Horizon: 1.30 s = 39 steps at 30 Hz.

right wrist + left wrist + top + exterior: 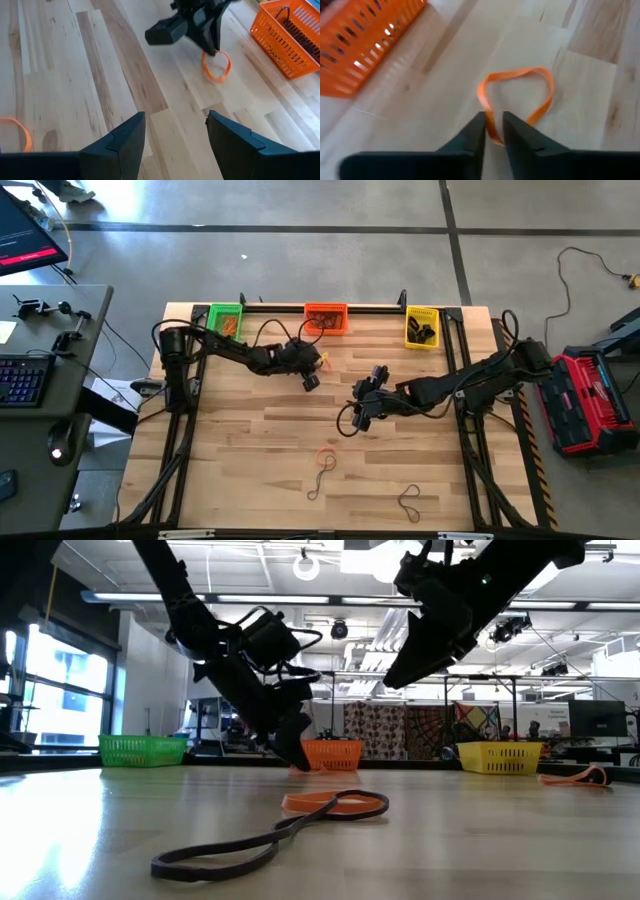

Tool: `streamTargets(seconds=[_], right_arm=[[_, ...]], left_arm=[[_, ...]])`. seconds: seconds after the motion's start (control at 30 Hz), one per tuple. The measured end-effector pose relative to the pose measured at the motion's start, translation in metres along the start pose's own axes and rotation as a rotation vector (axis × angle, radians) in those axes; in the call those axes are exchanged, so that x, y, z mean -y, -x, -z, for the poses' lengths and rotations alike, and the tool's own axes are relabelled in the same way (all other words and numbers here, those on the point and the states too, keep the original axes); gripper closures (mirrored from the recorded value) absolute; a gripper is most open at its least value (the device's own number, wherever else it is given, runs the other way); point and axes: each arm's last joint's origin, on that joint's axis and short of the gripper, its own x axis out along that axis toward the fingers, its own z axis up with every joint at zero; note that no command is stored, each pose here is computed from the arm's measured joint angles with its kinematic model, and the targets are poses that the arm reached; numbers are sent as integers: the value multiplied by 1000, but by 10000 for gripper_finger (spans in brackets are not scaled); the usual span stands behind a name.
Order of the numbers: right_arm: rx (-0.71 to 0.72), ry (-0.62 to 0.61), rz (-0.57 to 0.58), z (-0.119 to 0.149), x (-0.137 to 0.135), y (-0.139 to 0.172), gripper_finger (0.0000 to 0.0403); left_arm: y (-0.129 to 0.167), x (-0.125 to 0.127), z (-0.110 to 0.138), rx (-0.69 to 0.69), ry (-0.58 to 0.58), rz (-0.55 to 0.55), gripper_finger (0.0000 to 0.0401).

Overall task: Sort rubber bands into baskets
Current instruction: Put the top orange rubber band into the green bin

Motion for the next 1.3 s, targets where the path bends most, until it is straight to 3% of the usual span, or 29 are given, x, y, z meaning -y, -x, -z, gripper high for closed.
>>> streamTargets(seconds=[0.13,0.33,0.53,0.83,1.07,1.3], right_arm=[[-5,3,2,1,0,0,203],[-5,3,2,1,0,0,203],[-5,3,2,1,0,0,203],[-6,5,3,1,0,0,203],[-5,14,3,1,0,0,203],[-5,11,3,1,0,0,203]], left_arm=[[14,-5,-8,4,-39,-50,395],[53,-23,-21,-32,-47,-195,398],[106,-46,-28,-81,-36,-424,399],[171,-90,-12,-227,82,-636,400],[184,-133,8,-413,139,-745,400],[174,-171,25,-570,170,-728,401]])
